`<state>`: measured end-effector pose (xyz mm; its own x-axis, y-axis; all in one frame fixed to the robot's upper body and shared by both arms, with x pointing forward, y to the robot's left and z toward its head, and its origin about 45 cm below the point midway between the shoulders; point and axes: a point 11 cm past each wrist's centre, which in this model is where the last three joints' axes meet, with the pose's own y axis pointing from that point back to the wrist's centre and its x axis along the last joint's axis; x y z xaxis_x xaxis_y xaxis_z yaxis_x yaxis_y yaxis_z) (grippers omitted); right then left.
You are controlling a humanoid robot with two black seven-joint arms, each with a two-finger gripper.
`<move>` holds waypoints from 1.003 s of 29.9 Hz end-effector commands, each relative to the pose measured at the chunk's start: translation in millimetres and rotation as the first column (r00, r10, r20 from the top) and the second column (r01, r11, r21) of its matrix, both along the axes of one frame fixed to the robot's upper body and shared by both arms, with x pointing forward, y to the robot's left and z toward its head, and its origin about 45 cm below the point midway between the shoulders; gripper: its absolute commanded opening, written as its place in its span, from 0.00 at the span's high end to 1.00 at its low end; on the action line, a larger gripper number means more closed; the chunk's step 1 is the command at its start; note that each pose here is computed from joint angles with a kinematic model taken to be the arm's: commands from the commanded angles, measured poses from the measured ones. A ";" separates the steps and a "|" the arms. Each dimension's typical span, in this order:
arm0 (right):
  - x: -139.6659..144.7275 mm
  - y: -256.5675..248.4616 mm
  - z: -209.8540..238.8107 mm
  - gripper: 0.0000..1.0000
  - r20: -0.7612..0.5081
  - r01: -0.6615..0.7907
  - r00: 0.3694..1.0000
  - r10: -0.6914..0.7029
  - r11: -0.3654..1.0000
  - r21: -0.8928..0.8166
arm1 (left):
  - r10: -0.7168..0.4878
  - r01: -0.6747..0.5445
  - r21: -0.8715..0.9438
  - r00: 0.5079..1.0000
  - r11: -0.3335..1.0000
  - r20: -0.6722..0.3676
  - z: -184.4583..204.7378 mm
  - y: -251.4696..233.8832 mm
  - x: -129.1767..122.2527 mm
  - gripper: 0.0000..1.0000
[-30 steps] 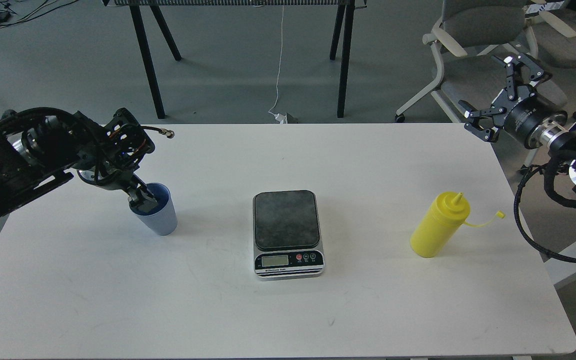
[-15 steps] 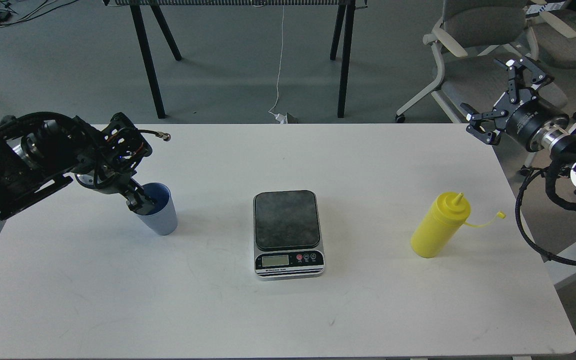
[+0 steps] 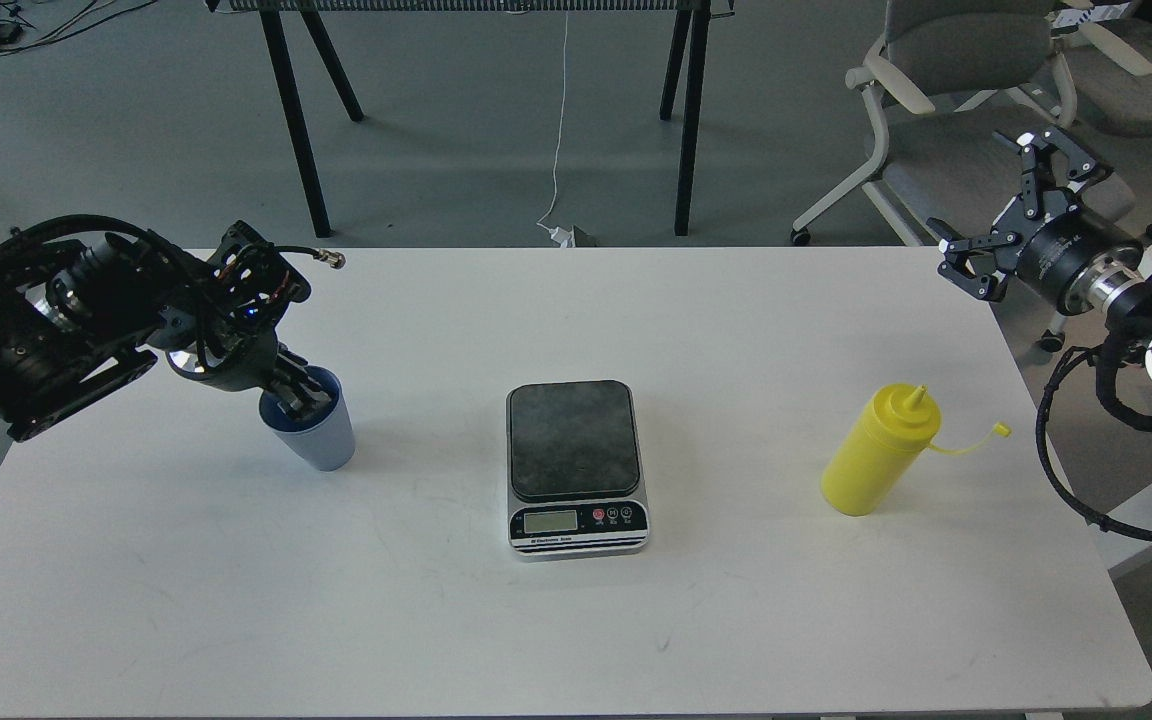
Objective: Pour seasoning into cup on scale with both arms
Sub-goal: 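Close the left gripper on the blue cup rim, then carry the blue cup with the left gripper onto the scale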
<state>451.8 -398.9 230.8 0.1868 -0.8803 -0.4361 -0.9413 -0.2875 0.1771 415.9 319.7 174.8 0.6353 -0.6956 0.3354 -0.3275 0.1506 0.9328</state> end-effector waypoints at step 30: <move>-6.4 -1.5 -12.5 0.01 -0.024 0.007 1.000 -0.007 1.000 0.006 | 0.015 -0.005 -0.107 0.995 0.994 0.098 57.0 -22.1 27.8 0.96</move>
